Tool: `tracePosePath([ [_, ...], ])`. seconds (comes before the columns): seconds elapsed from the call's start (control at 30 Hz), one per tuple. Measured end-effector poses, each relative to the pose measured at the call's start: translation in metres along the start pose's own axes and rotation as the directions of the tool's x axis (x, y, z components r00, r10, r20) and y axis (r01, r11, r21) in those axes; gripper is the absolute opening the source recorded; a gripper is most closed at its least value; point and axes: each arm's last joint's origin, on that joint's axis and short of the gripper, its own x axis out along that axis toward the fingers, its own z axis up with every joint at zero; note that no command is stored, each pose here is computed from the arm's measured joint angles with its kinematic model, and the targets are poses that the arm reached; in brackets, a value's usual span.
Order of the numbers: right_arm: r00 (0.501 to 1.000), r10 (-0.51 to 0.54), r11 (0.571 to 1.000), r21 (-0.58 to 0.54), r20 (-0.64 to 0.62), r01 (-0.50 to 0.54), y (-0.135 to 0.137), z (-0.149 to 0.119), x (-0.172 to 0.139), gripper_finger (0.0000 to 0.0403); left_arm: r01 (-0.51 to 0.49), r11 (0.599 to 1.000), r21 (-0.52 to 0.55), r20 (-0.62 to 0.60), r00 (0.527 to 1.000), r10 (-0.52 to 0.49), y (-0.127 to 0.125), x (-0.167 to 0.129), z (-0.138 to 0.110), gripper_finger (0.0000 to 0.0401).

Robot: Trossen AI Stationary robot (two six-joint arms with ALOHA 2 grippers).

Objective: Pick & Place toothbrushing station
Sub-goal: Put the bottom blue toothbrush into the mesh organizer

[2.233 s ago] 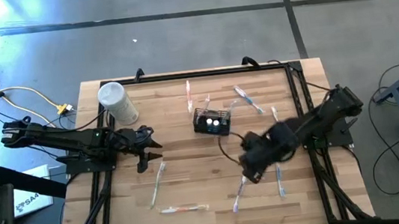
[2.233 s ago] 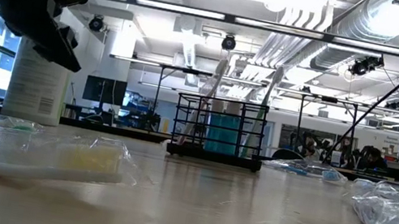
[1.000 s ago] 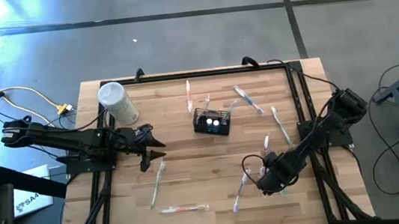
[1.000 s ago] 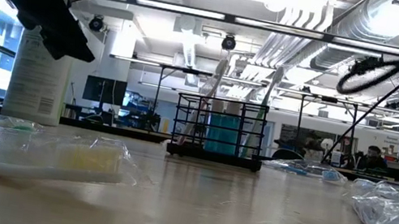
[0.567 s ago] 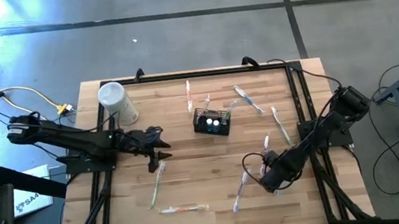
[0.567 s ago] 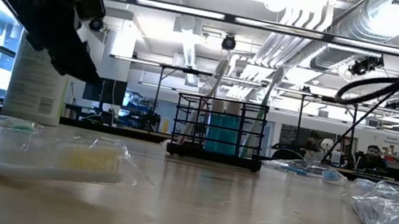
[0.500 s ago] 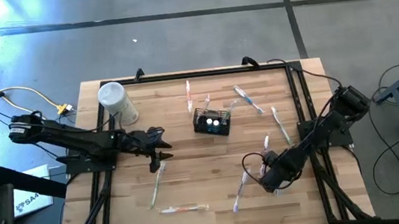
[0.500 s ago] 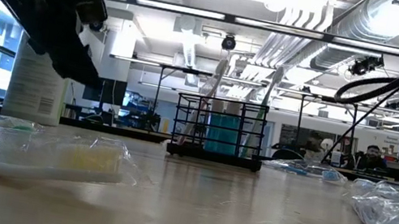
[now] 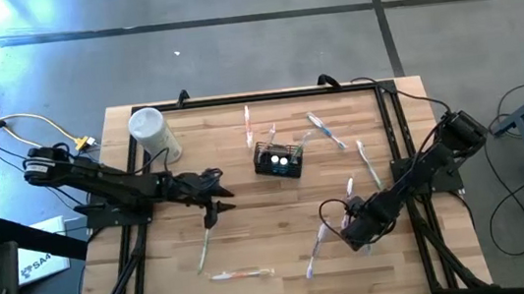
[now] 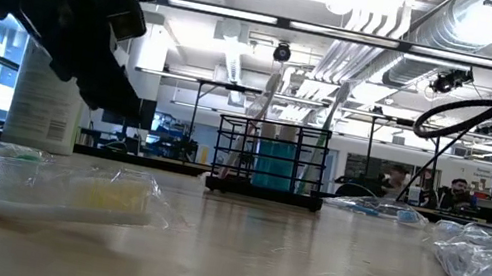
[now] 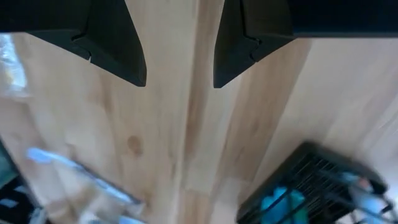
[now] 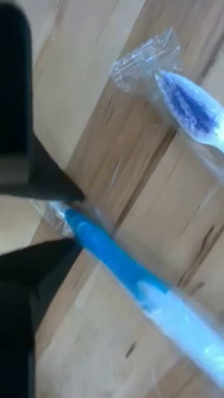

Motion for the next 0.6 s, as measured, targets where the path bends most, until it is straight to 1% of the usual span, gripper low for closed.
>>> tracePosePath([
  [0.1, 1.0, -0.012, 1.0, -0.015, 0.006, 0.012, -0.001, 0.0, 0.0, 0.0027, 0.031, 1.0, 0.0, 0.026, 0.999, -0.031, -0.002, 0.0, 0.003, 0.0187],
  [0.13, 1.0, -0.014, 1.0, -0.015, 0.008, 0.014, -0.001, 0.0, 0.0, 0.0017, 0.038, 0.999, 0.0, 0.041, 0.998, -0.038, -0.002, 0.0, 0.004, 0.0187],
  [0.37, 0.997, -0.06, 0.998, -0.002, 0.044, 0.06, -0.006, -0.006, -0.003, 0.001, 0.062, 0.998, 0.029, 0.12, 0.991, -0.065, -0.005, 0.0, 0.012, 0.0187],
  [0.5, 0.969, -0.202, 0.979, 0.011, 0.146, 0.202, -0.017, -0.011, -0.015, 0.0008, 0.067, 0.997, 0.029, 0.138, 0.988, -0.071, -0.005, -0.001, 0.014, 0.0187],
  [0.57, 0.969, -0.175, 0.984, 0.006, 0.172, 0.177, -0.01, -0.014, -0.031, 0.0007, 0.07, 0.997, 0.024, 0.144, 0.987, -0.073, -0.006, -0.001, 0.014, 0.0187],
  [0.6, 0.968, -0.179, 0.983, -0.002, 0.174, 0.182, -0.008, -0.017, -0.038, 0.0006, 0.074, 0.997, 0.023, 0.155, 0.985, -0.076, -0.006, -0.001, 0.015, 0.0187],
])
